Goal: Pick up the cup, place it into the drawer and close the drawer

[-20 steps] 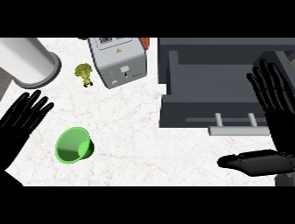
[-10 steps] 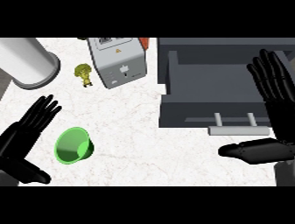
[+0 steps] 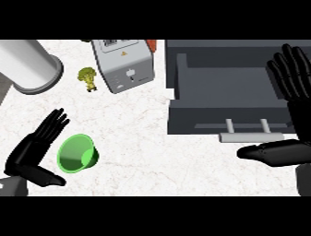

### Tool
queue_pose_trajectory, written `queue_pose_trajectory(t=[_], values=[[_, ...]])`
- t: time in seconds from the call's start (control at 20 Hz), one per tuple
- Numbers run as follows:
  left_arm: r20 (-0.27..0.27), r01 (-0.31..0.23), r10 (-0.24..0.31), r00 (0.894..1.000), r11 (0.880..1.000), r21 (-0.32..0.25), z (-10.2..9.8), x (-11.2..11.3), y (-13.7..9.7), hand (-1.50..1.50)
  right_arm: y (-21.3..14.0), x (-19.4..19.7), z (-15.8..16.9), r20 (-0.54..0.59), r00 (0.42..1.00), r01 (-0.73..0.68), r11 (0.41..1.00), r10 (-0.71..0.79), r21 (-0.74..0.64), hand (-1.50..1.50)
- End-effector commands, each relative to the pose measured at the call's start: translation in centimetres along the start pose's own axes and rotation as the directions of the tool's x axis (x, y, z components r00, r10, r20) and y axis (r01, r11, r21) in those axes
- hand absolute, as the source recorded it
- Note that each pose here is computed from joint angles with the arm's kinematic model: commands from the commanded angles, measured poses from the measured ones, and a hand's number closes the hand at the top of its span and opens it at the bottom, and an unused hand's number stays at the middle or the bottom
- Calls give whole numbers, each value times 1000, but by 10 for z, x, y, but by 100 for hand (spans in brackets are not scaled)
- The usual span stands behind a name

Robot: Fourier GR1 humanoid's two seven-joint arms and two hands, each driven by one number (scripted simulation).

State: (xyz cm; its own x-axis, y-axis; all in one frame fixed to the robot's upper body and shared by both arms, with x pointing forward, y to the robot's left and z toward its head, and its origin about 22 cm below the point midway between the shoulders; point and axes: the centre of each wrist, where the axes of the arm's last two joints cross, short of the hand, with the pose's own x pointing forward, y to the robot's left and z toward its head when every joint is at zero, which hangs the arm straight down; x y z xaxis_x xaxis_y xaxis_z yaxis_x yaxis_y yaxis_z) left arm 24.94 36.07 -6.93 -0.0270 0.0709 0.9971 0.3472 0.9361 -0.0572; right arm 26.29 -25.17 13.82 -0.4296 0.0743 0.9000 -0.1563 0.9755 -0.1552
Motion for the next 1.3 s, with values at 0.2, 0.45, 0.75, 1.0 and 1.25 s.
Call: queue_pose_trajectory(t=[0.2,0.45,0.75,1.0,1.25], values=[[-8,12,-12,1000,1000,0,11,-48,10,-150,-9,-6,-21,11,1000,18,1000,-18,2,-150],[3,4,-4,1000,999,40,13,-52,20,-150,-5,-8,-2,2,1000,25,1000,-25,-10,-150],[45,-12,10,999,1000,29,12,-72,-6,-150,-5,17,-7,8,1000,1,1000,-1,17,-150],[45,-4,3,999,1000,16,3,-82,-23,-150,-5,7,-4,19,1000,6,1000,-7,28,-150],[63,-3,3,998,1000,-3,-10,-75,-18,-150,-10,15,-8,-10,1000,2,1000,-2,27,-150]])
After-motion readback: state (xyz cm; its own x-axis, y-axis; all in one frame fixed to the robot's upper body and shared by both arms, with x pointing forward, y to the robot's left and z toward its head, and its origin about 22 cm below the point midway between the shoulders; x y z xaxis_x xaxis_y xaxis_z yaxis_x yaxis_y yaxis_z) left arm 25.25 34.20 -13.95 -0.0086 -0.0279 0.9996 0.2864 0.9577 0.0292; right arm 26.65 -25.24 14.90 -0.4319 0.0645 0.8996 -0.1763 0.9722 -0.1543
